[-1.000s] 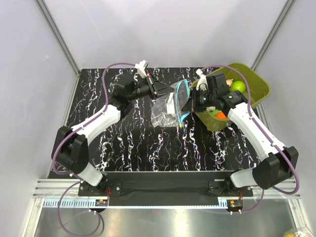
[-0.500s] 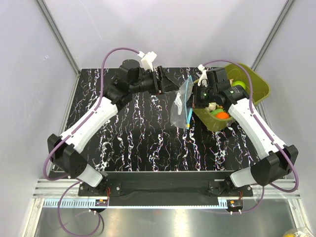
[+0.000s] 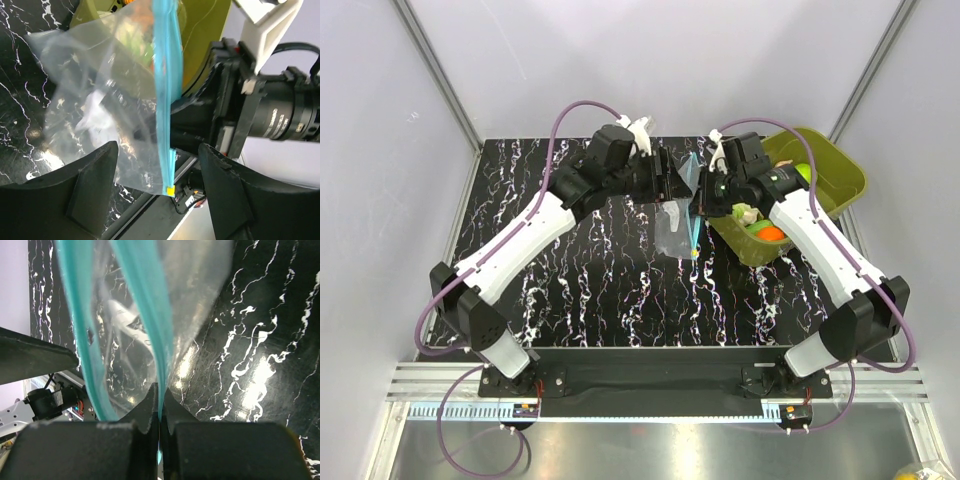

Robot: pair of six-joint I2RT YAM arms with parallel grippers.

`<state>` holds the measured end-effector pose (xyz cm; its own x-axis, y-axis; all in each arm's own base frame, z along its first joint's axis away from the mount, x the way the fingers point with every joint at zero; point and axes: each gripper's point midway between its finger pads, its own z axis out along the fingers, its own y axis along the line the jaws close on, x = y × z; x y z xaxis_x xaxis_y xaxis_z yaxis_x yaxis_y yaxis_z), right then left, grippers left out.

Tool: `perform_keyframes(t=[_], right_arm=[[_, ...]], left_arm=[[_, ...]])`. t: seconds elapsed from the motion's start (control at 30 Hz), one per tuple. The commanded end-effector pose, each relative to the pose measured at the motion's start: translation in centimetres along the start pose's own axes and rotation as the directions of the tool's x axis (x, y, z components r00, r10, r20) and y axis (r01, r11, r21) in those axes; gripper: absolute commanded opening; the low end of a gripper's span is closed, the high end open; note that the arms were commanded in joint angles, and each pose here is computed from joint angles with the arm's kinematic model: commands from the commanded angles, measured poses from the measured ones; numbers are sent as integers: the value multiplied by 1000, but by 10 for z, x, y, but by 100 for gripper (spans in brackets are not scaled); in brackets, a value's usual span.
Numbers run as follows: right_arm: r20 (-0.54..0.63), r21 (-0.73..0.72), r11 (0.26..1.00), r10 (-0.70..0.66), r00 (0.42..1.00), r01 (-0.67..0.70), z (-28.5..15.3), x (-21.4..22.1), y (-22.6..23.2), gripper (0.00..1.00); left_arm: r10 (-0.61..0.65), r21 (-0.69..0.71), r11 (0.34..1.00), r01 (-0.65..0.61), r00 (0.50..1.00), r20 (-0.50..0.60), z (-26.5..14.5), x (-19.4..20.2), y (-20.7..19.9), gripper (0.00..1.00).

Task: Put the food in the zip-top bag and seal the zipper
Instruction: Open the zipper of the food storage bag.

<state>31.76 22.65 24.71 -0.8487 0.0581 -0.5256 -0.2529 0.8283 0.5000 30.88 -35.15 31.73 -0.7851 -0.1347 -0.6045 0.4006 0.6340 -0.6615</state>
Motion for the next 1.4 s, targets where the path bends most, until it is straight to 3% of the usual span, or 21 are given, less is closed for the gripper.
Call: perform_keyframes(t=[0.0,0.23,0.37,0.5,0.53,0.63,0.83,0.87,1.0,1.07,1.23,1.27,1.37], right_arm=[[67,-32,999,-25,997,27,-4,-19,20,0],[70,-27,999,-44,997,46,-2,-21,23,0],[73,-32,998,-51,996,54,-2,-22,26,0],[74,-33,998,-57,996,60,-2,-21,26,0],[67,-25,998,-55,996,57,0,-20,24,0],[44,68,998,-21,999,18,6,-16,3,0],[18,86,989,121,992,-122,30,-10,-34,1],[27,83,989,124,992,-126,30,-17,-35,4],[28,54,992,114,993,-115,48,-35,-30,42],[36,52,993,106,994,-108,51,-43,-29,55],[74,85,986,135,988,-141,35,-74,-56,67],[82,72,986,142,986,-148,31,-77,-57,78],[160,37,990,129,979,-136,7,-94,-59,92]], left_arm=[[39,-12,999,-38,997,68,-3,-22,-9,71],[65,-82,995,-61,997,50,10,-24,6,71],[94,-155,984,-91,995,14,22,-17,26,63],[130,-201,971,-133,991,-29,34,-9,40,43],[139,-211,967,-144,990,-38,33,-9,42,23],[181,-306,933,-189,982,-56,23,-14,57,2],[284,-450,837,-312,950,-129,-23,-14,84,0],[286,-467,823,-325,946,-153,-26,-10,90,0],[280,-557,743,-373,928,-248,-41,2,126,0],[270,-569,728,-383,923,-275,-42,8,143,0],[191,-558,774,-299,951,-244,-38,-1,173,0],[179,-563,775,-288,954,-242,-38,-3,178,0],[159,-591,757,-279,956,-247,-30,-7,192,0]])
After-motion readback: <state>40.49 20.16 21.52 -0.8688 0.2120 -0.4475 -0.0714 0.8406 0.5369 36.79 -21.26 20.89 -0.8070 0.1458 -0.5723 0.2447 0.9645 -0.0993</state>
